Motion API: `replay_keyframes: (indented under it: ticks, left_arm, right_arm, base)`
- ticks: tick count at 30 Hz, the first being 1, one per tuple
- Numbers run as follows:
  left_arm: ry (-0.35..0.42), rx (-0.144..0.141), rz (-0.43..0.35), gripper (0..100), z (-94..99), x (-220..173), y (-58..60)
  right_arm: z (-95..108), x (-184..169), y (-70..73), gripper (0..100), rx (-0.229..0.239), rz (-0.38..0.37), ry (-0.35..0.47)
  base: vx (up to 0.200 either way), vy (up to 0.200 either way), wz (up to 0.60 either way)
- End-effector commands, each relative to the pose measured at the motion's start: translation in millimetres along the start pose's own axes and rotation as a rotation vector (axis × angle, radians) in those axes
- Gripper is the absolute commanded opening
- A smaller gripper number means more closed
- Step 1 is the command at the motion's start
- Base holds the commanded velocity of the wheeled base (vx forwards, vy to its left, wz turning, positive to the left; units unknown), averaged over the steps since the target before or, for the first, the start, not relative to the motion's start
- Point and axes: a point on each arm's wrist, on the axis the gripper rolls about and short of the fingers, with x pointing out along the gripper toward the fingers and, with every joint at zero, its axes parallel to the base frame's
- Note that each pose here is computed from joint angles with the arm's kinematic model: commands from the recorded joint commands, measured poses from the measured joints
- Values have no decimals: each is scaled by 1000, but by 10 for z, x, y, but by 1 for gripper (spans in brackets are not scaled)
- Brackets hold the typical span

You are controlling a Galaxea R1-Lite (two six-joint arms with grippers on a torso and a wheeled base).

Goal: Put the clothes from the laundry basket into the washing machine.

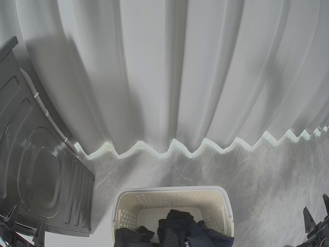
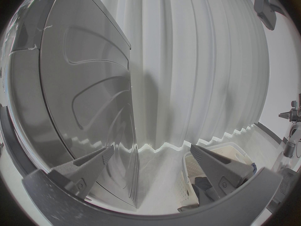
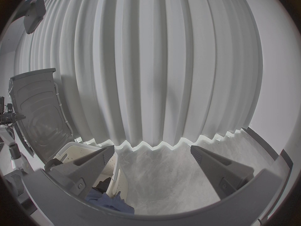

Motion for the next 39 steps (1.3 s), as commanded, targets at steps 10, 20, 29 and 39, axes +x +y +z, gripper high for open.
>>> replay_keyframes:
  ticks: [10,20,29,39]
  left_arm:
    - [-2,0,0,100,-49,-1,0]
    - [-2,0,0,100,-49,-1,0]
    - [-2,0,0,100,-49,-1,0]
    - [-2,0,0,100,-49,-1,0]
  right_arm:
    - [-30,-3,0,100,0,0,-4]
    - [-31,-3,0,100,0,0,-3]
    - [-30,-3,0,100,0,0,-4]
    - [-30,-3,0,100,0,0,-4]
  base:
    - [0,0,0]
    - [0,0,0]
    - [-156,0,0]
    - [-200,0,0]
